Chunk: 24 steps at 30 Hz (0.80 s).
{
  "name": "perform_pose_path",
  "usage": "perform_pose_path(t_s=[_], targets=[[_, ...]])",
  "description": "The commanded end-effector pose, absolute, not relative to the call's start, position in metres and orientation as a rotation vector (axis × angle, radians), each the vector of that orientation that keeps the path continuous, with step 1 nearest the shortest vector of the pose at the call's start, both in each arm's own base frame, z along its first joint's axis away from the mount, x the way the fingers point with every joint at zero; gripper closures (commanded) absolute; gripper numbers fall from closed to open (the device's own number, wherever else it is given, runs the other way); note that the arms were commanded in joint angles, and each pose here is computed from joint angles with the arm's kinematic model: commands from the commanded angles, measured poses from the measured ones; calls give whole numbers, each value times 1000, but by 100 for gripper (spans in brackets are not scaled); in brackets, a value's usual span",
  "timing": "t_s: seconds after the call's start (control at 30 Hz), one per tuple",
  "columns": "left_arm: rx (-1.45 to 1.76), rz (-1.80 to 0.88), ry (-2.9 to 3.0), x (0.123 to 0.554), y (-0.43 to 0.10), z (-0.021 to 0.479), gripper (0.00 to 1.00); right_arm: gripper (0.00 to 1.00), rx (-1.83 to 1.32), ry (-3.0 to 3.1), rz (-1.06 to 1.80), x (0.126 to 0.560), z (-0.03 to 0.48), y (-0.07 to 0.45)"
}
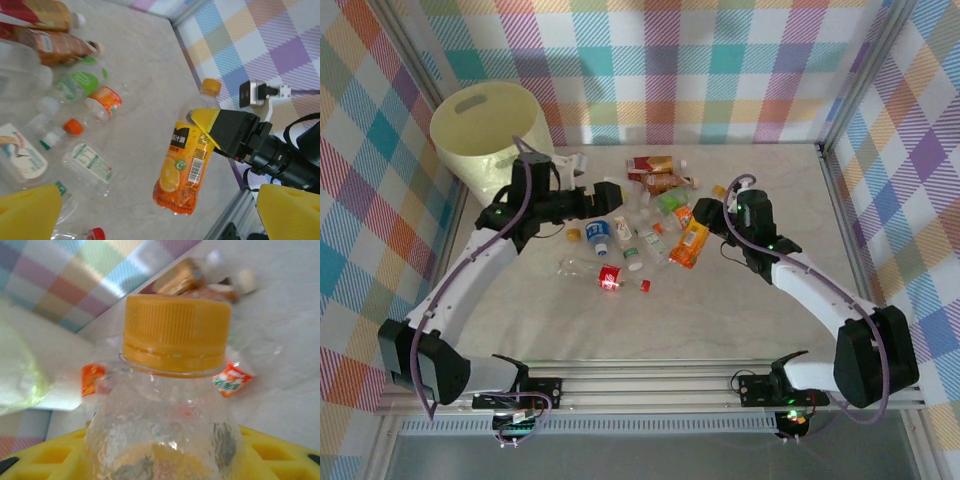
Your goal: Put the plastic bottles in the bin
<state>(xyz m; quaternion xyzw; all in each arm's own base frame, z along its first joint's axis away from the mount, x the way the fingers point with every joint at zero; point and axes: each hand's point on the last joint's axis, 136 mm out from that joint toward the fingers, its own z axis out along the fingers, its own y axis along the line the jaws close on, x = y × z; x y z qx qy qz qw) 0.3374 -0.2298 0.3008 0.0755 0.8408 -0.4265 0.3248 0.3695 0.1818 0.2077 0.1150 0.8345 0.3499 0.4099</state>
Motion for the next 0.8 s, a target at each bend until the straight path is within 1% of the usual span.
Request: perform_pose_path(t_s=[0.0, 0.23, 0.43, 0.77], targets=[[324, -1217, 2161, 335, -263, 312, 0, 55, 115, 2023, 1014, 357, 240, 208], [417, -1264, 2213, 333, -295, 294, 0, 54, 29, 1914, 1125, 346, 286, 228], [618, -1551, 2108, 311, -330, 316, 0, 54, -53, 1862, 1288, 335, 322, 249], [727, -1696, 2015, 299, -350, 334, 0, 54, -75, 1795, 1462, 331, 357, 267]])
